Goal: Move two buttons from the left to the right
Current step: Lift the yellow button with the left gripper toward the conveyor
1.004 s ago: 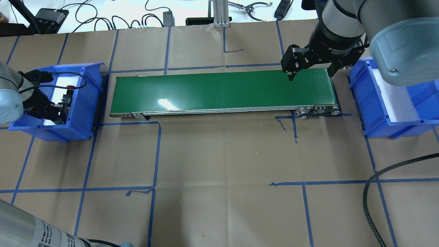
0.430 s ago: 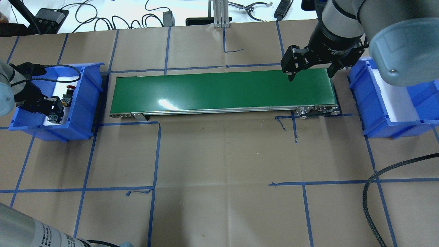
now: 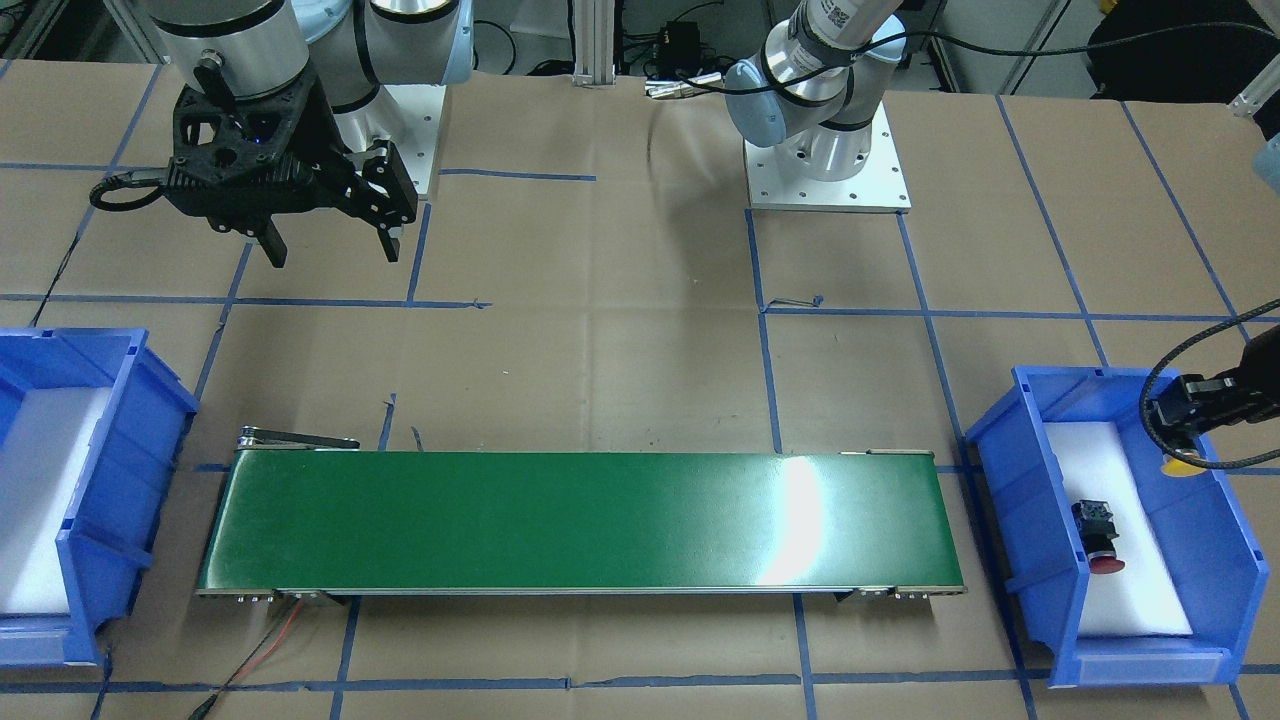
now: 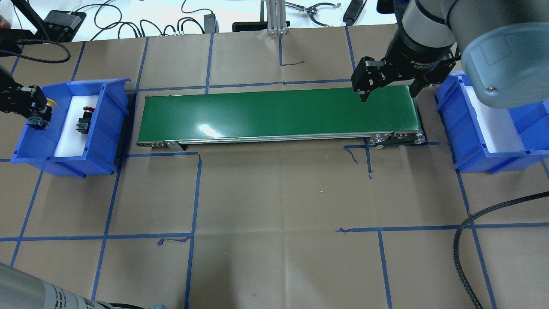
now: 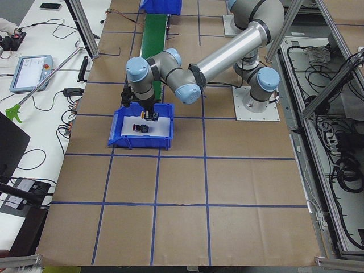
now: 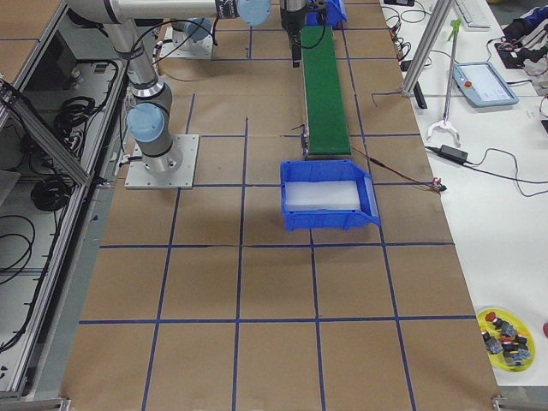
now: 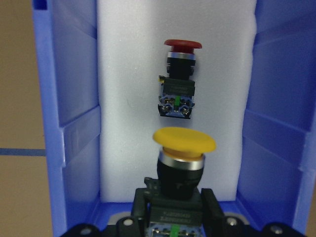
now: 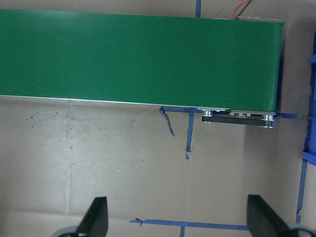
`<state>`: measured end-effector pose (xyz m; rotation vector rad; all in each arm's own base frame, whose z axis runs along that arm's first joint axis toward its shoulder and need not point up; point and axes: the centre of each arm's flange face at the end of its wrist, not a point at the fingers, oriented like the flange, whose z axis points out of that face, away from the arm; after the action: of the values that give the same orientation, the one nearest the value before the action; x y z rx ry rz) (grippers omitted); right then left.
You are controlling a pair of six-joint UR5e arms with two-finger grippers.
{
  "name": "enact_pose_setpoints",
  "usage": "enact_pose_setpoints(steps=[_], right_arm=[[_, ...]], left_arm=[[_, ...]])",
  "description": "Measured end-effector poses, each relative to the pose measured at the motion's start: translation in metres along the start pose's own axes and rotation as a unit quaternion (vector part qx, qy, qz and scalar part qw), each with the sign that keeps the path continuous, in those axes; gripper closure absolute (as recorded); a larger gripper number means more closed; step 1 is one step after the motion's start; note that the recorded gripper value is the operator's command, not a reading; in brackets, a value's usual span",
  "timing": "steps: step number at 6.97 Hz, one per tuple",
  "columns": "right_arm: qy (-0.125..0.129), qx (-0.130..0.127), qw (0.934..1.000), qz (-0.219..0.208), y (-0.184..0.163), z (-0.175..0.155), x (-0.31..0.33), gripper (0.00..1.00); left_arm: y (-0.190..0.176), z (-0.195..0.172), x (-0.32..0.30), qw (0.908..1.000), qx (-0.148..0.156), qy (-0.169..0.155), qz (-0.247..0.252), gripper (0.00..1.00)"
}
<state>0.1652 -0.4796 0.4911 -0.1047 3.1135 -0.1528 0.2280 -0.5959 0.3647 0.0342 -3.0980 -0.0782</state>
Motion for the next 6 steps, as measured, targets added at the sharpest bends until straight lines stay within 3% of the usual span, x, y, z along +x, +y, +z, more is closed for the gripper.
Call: enact_pose_setpoints(steps=[3,6], right_arm=[[0.000,0.001,1.0000,0.000,0.000,0.000,0.000,0.00],[0.000,-0.001,1.0000,-0.001,0.000,0.001,0.000,0.00]], left_arm=[[-0.016,-0.024,0.086,0.9998,0.005,-0.009,0.019,0.94],[-0.021,-0.020,0.208,0.9998,0.001,-0.011,-0.017,0.94]])
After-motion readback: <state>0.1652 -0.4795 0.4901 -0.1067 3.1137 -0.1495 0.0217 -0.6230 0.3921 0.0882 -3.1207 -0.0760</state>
